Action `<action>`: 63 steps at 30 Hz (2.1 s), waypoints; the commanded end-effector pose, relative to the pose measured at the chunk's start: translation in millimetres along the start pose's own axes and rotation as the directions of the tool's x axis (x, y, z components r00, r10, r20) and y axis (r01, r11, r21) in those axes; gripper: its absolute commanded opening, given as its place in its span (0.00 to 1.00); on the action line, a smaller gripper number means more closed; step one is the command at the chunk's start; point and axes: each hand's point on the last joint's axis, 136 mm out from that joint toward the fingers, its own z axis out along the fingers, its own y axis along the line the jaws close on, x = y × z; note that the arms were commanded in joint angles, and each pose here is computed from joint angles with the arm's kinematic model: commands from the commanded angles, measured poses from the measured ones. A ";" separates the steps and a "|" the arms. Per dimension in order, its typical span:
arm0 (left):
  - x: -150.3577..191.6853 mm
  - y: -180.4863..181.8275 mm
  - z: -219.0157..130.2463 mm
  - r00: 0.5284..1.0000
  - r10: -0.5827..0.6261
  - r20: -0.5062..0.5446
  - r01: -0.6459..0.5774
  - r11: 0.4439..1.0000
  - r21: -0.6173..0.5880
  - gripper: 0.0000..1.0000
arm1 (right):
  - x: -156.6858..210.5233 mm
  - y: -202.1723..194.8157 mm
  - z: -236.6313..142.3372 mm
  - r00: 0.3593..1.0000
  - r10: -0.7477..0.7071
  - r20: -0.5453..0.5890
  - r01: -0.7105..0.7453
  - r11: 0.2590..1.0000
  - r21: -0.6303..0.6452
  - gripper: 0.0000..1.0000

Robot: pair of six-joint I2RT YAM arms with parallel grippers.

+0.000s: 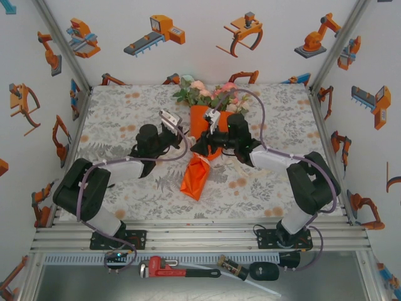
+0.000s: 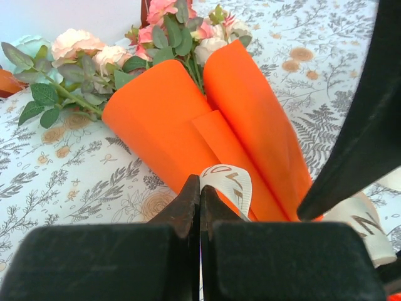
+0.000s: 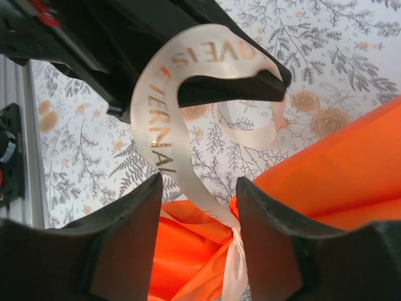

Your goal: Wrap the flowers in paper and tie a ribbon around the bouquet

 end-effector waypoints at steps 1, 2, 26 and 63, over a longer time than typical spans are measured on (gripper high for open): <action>-24.9 -12.4 -12.8 0.999 -0.018 0.049 0.016 0.999 0.044 0.00 | -16.8 9.9 -10.0 0.999 -0.038 0.039 0.038 0.999 0.000 0.54; -28.0 -14.4 -15.1 0.999 -0.018 0.046 0.016 0.999 0.048 0.00 | -19.5 11.2 -11.1 0.998 -0.041 0.044 0.041 0.999 0.000 0.54; -47.0 -13.1 -22.2 0.989 -0.026 -0.148 0.023 0.999 -0.022 0.00 | -76.6 48.5 0.6 0.981 -0.011 0.192 0.051 0.978 -0.202 0.36; -70.4 -29.4 -67.4 0.988 0.152 -0.038 -0.150 0.988 0.049 0.42 | -102.8 36.4 -28.8 0.950 -0.296 0.102 0.290 0.954 0.070 0.00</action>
